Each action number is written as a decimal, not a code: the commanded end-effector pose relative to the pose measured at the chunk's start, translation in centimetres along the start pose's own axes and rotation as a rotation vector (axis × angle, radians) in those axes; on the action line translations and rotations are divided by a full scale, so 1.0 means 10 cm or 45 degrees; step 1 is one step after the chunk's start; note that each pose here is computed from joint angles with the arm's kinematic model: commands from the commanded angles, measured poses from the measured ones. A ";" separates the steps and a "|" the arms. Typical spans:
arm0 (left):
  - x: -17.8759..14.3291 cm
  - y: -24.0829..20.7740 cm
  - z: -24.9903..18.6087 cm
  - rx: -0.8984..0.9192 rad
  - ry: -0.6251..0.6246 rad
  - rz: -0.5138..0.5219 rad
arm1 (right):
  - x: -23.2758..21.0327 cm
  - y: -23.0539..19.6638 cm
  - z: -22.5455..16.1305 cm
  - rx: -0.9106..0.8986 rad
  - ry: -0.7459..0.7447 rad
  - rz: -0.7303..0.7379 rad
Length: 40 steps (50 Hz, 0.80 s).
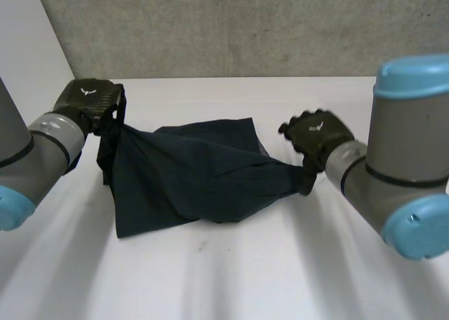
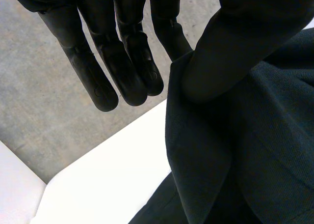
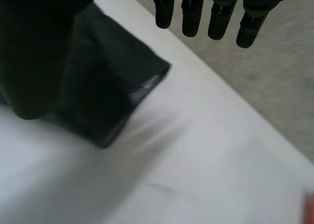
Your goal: Fold the laundry.
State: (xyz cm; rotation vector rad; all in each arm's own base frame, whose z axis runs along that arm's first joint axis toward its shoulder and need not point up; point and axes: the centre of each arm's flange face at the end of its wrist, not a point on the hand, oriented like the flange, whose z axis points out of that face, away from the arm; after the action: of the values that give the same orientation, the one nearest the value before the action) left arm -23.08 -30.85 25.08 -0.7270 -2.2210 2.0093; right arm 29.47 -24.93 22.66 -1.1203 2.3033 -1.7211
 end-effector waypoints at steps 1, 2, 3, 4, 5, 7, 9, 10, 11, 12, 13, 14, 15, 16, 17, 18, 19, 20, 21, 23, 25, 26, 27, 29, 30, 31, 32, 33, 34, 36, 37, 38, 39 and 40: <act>0.04 0.13 -0.01 0.002 0.003 0.002 | -0.32 0.30 0.15 0.005 -0.117 -0.028; 0.05 0.14 -0.01 -0.001 0.004 0.002 | -0.33 0.33 0.19 0.002 -0.112 -0.029; 0.06 0.15 -0.01 -0.003 0.010 0.002 | -0.35 0.36 0.24 -0.002 -0.105 -0.032; 0.08 0.17 -0.01 -0.012 0.017 0.002 | -0.37 0.39 0.33 -0.006 -0.085 -0.041; 0.09 0.18 0.00 -0.014 0.024 0.004 | -0.37 0.40 0.39 -0.008 -0.069 -0.049; 0.12 0.21 0.03 -0.019 0.035 0.004 | -0.34 0.38 0.53 0.012 -0.016 -0.074; 0.13 0.22 0.06 -0.017 0.041 0.006 | -0.31 0.32 0.62 0.042 0.021 -0.095; 0.14 0.23 0.09 -0.014 0.046 0.011 | -0.29 0.26 0.66 0.074 0.040 -0.106; 0.13 0.18 0.16 0.028 0.042 0.022 | -0.23 0.09 0.72 0.171 0.084 -0.139; 0.10 0.14 0.22 0.058 0.033 0.028 | -0.18 -0.02 0.75 0.231 0.114 -0.156; 0.08 0.08 0.28 0.101 0.022 0.030 | -0.15 -0.14 0.77 0.293 0.147 -0.174; 0.04 -0.01 0.34 0.155 0.008 0.034 | -0.09 -0.28 0.79 0.376 0.193 -0.196; -0.08 -0.26 0.47 0.311 -0.043 0.051 | 0.03 -0.56 0.80 0.537 0.284 -0.211; -0.15 -0.45 0.52 0.418 -0.074 0.067 | 0.10 -0.72 0.79 0.634 0.341 -0.217; -0.23 -0.65 0.57 0.532 -0.115 0.082 | 0.18 -0.88 0.78 0.732 0.400 -0.214; -0.31 -0.85 0.59 0.647 -0.156 0.095 | 0.25 -1.04 0.75 0.835 0.460 -0.208; -0.49 -1.24 0.59 0.864 -0.246 0.109 | 0.40 -1.33 0.69 1.041 0.578 -0.186; -0.59 -1.43 0.56 0.968 -0.296 0.109 | 0.48 -1.45 0.64 1.139 0.633 -0.173; -0.67 -1.59 0.53 1.060 -0.334 0.100 | 0.55 -1.55 0.59 1.230 0.686 -0.165; -0.85 -1.94 0.41 1.271 -0.405 0.037 | 0.71 -1.79 0.43 1.455 0.814 -0.138; -0.91 -2.04 0.38 1.344 -0.410 -0.012 | 0.73 -1.86 0.36 1.527 0.840 -0.137; -0.92 -2.06 0.37 1.358 -0.401 -0.028 | 0.73 -1.85 0.37 1.529 0.838 -0.142; -0.91 -2.05 0.38 1.354 -0.367 -0.055 | 0.70 -1.84 0.37 1.519 0.809 -0.150; -0.87 -1.99 0.41 1.320 -0.325 -0.062 | 0.66 -1.79 0.41 1.480 0.766 -0.167; -0.84 -1.94 0.43 1.294 -0.302 -0.058 | 0.64 -1.75 0.44 1.453 0.748 -0.172; -0.79 -1.81 0.48 1.231 -0.260 -0.044 | 0.62 -1.66 0.50 1.391 0.712 -0.182; -0.74 -1.73 0.50 1.193 -0.233 -0.038 | 0.60 -1.61 0.54 1.361 0.696 -0.184; -0.71 -1.65 0.52 1.158 -0.216 -0.035 | 0.59 -1.56 0.58 1.328 0.684 -0.188; -0.68 -1.56 0.55 1.124 -0.198 -0.032 | 0.57 -1.50 0.62 1.292 0.669 -0.193; -0.59 -1.28 0.61 1.022 -0.159 -0.036 | 0.51 -1.28 0.75 1.178 0.616 -0.199; -0.56 -1.18 0.62 0.986 -0.152 -0.041 | 0.49 -1.20 0.79 1.140 0.597 -0.206; -0.49 -0.96 0.66 0.909 -0.127 -0.050 | 0.46 -1.11 0.83 1.099 0.578 -0.213; -0.45 -0.85 0.67 0.872 -0.115 -0.056 | 0.39 -0.92 0.91 1.019 0.535 -0.223; -0.40 -0.74 0.68 0.832 -0.101 -0.064 | 0.35 -0.84 0.94 0.981 0.513 -0.228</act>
State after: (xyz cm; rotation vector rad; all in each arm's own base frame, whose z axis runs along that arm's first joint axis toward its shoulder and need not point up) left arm -23.62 -39.29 39.83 -0.4207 -1.1540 2.7100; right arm 35.61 -35.22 34.08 -0.6819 1.1218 -2.9177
